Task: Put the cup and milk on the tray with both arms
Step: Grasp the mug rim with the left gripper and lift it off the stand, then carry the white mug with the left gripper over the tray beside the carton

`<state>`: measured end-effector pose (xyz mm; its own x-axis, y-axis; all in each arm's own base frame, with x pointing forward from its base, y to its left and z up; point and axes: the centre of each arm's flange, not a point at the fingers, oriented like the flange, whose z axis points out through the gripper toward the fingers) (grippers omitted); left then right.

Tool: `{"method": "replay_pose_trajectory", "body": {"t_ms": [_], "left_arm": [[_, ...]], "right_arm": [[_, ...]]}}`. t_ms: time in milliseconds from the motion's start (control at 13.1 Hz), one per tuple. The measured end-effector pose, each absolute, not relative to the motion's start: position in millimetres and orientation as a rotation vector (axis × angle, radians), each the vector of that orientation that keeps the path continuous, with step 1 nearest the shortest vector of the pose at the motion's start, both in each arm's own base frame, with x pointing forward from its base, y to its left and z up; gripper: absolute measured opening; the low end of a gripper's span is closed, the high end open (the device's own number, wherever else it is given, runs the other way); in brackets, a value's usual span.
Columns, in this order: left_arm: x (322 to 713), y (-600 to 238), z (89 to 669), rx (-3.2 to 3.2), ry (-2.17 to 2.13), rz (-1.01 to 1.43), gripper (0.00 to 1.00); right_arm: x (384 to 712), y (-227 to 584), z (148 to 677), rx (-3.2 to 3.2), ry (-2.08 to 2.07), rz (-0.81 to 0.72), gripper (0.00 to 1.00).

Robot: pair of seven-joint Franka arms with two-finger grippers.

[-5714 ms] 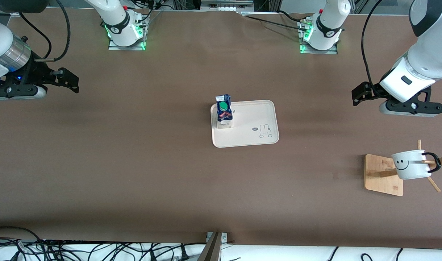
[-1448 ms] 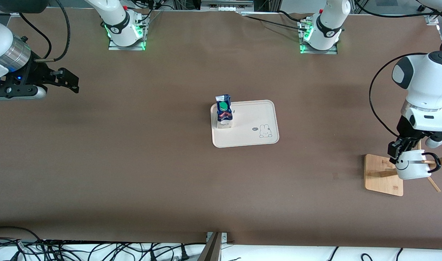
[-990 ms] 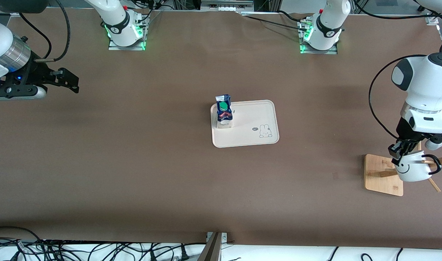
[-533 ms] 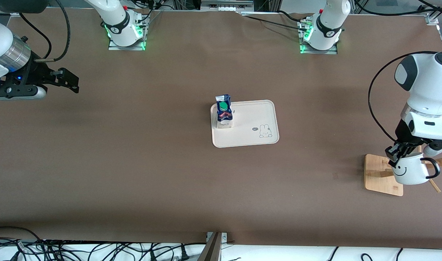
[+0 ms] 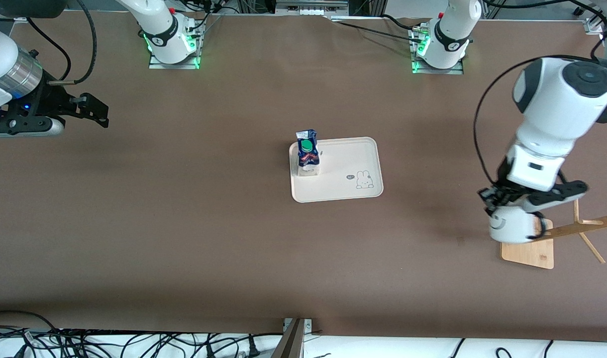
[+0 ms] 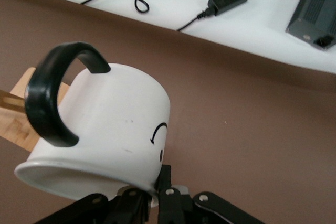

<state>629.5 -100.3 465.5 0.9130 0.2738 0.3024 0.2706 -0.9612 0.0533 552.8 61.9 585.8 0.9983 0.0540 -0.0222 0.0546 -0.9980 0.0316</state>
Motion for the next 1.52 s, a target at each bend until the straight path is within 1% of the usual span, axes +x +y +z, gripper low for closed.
{"method": "replay_pose_trajectory", "body": {"t_ms": [229,381,533,686,914,1143,1371,1524], "left_arm": [[609.5,-148.8,480.0,3.154,0.352,0.263,0.08],[595.6,-168.6,492.7,3.223,0.325,0.066,0.08],[591.8,-194.1,503.3,3.2,0.287,-0.077,0.08],[592.0,-221.4,497.7,3.148,0.236,-0.163,0.08],[578.7,-254.2,471.9,3.155,0.168,-0.33,0.08],[564.9,-290.6,441.2,3.104,0.23,-0.494,0.08],[563.3,-307.7,389.0,3.041,0.246,-0.685,0.08],[561.0,-317.8,338.5,2.959,0.283,-0.87,0.08]], "right_arm": [[552.7,62.4,585.8,3.108,0.086,-0.033,1.0],[552.7,62.6,585.8,3.108,0.086,-0.033,1.0],[552.7,62.6,585.9,3.108,0.086,-0.033,1.0],[552.7,62.6,585.9,3.108,0.086,-0.033,1.0],[552.6,62.8,585.9,3.108,0.087,-0.034,1.0],[552.5,62.9,585.9,3.108,0.087,-0.035,1.0],[552.0,62.9,585.6,3.107,0.087,-0.043,1.0],[551.8,62.9,585.7,3.107,0.087,-0.044,1.0]]}}
